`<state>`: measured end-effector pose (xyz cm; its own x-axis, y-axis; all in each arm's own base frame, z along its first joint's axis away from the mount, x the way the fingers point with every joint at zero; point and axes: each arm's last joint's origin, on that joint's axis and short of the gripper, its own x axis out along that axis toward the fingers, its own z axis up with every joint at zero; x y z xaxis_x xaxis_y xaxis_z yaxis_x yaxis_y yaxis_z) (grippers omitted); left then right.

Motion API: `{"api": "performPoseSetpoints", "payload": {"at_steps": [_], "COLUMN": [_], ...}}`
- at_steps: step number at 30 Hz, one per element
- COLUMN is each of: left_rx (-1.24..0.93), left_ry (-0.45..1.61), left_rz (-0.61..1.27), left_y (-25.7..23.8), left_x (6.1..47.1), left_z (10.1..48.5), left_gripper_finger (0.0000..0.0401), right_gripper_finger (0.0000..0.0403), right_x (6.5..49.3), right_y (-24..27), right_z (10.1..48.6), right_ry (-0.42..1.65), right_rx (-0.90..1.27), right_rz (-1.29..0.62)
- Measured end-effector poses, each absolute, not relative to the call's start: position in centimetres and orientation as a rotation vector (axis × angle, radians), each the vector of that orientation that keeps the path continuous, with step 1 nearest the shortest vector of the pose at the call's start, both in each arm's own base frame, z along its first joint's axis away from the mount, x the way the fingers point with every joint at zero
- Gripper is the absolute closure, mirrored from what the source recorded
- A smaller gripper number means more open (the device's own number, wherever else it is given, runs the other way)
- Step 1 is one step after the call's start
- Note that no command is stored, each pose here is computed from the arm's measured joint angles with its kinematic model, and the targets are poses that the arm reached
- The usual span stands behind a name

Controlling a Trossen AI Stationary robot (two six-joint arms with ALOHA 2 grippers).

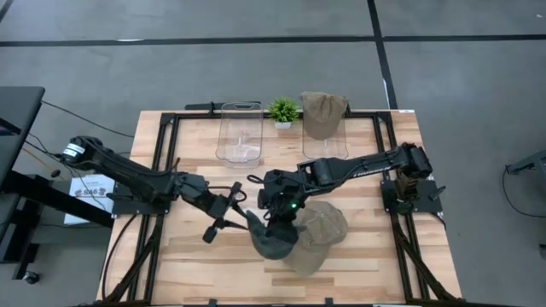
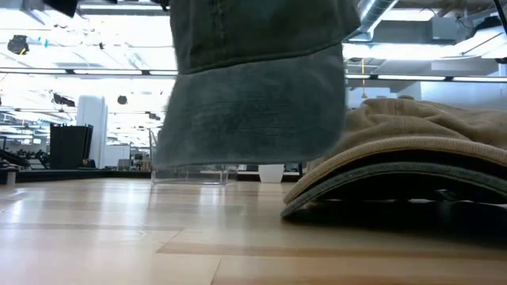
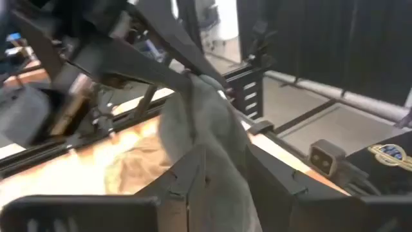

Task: Pick & Place hat
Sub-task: Put the top blue cap into the left transparent bin

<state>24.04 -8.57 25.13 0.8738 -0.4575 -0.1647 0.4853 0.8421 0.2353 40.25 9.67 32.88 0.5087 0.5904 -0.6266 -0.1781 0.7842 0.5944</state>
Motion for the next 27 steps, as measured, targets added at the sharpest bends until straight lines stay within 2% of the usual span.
{"api": "performPoseSetpoints", "payload": {"at_steps": [7,27], "left_rx": [0.302,0.332], "left_ry": [0.189,0.175], "left_rz": [-0.509,-0.518], "left_y": [-9.1,-10.2], "left_x": [24.9,26.3], "left_z": [26.2,26.8], "left_gripper_finger": [0.0279,0.0279], "right_gripper_finger": [0.0388,0.0388], "right_x": [40.1,40.2], "right_y": [9.9,9.7], "right_z": [32.7,32.5], "right_ry": [0.939,0.932], "right_rx": [0.454,0.414], "right_rz": [0.478,0.465]}}
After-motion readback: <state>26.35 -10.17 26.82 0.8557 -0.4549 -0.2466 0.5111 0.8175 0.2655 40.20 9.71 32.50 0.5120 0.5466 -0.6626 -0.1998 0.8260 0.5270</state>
